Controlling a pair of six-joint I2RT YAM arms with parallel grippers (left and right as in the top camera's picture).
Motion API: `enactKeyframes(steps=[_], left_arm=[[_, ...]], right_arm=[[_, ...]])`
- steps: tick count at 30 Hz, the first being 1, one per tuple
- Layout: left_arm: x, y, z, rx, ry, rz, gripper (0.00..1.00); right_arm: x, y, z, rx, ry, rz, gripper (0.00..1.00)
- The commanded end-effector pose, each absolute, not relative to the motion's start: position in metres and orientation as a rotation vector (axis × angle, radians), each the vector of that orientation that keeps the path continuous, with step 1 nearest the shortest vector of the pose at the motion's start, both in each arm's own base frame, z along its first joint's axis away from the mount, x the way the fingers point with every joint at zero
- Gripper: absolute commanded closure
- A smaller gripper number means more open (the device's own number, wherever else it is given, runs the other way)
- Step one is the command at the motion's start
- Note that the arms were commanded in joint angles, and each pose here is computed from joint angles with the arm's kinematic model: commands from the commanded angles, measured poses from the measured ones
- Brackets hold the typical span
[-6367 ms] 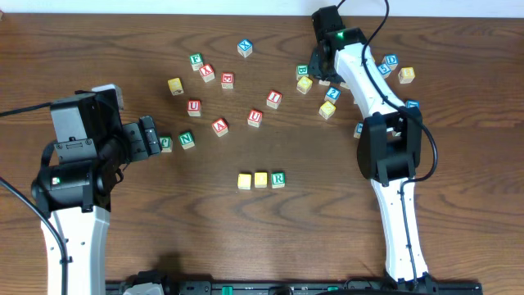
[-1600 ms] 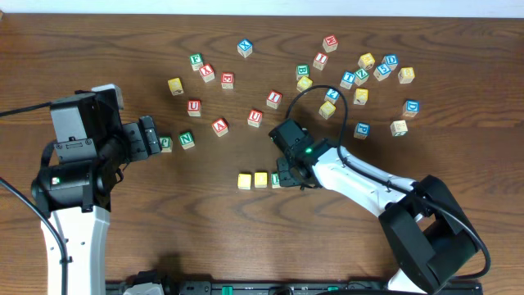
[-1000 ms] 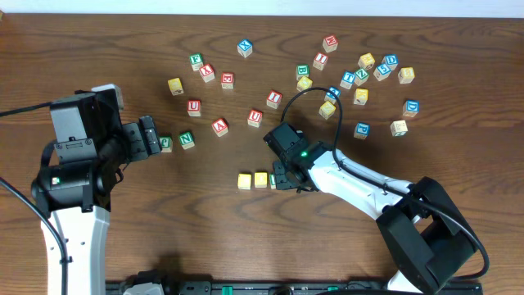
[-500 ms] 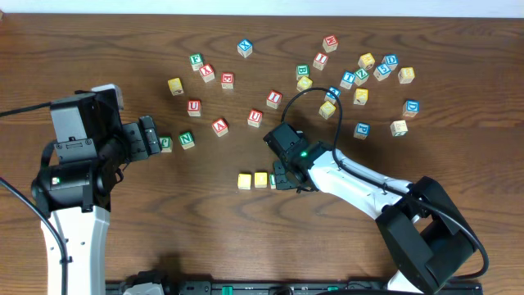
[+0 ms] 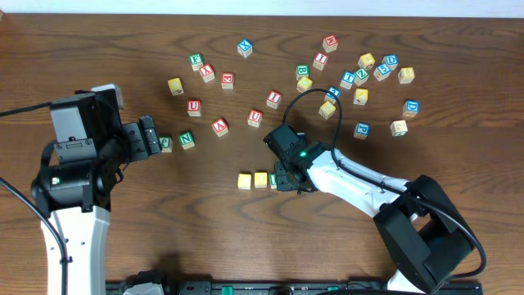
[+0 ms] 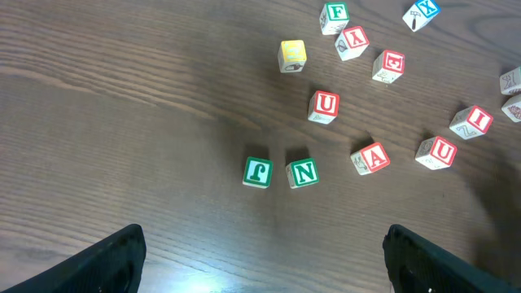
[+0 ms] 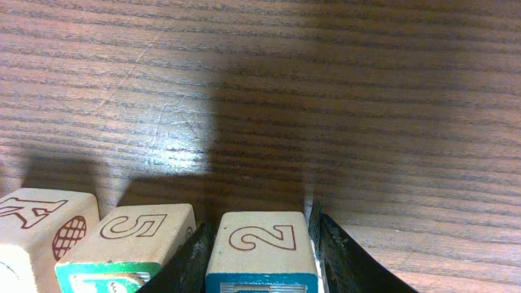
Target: Spell out CORL
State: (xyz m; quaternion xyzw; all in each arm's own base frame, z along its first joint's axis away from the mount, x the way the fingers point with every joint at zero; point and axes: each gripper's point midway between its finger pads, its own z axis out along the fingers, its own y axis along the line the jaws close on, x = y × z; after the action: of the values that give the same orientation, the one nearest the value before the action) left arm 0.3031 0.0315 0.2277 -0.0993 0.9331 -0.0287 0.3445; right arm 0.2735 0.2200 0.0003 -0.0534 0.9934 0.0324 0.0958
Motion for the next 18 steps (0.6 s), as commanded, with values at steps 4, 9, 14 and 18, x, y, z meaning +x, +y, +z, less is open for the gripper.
enactKeyframes(steps=[4, 9, 14, 18], left_arm=[[0.3044, 0.0307, 0.2369, -0.246, 2.401, -0.082, 0.08], [0.3044, 0.0307, 0.2369, -0.246, 2.401, -0.082, 0.08], [0.3044, 0.0307, 0.2369, -0.246, 2.401, -0.082, 0.08], [0.3044, 0.0307, 0.2369, -0.246, 2.401, -0.082, 0.08]], right_arm=[[0.2747, 0.2211, -0.003, -0.138, 2.937, 0.09, 0.64], [0.2747, 0.2211, -0.003, -0.138, 2.937, 0.09, 0.64], [0.2747, 0.2211, -0.003, -0.138, 2.937, 0.09, 0.65], [0.2748, 0.221, -0.003, -0.138, 2.937, 0.09, 0.65]])
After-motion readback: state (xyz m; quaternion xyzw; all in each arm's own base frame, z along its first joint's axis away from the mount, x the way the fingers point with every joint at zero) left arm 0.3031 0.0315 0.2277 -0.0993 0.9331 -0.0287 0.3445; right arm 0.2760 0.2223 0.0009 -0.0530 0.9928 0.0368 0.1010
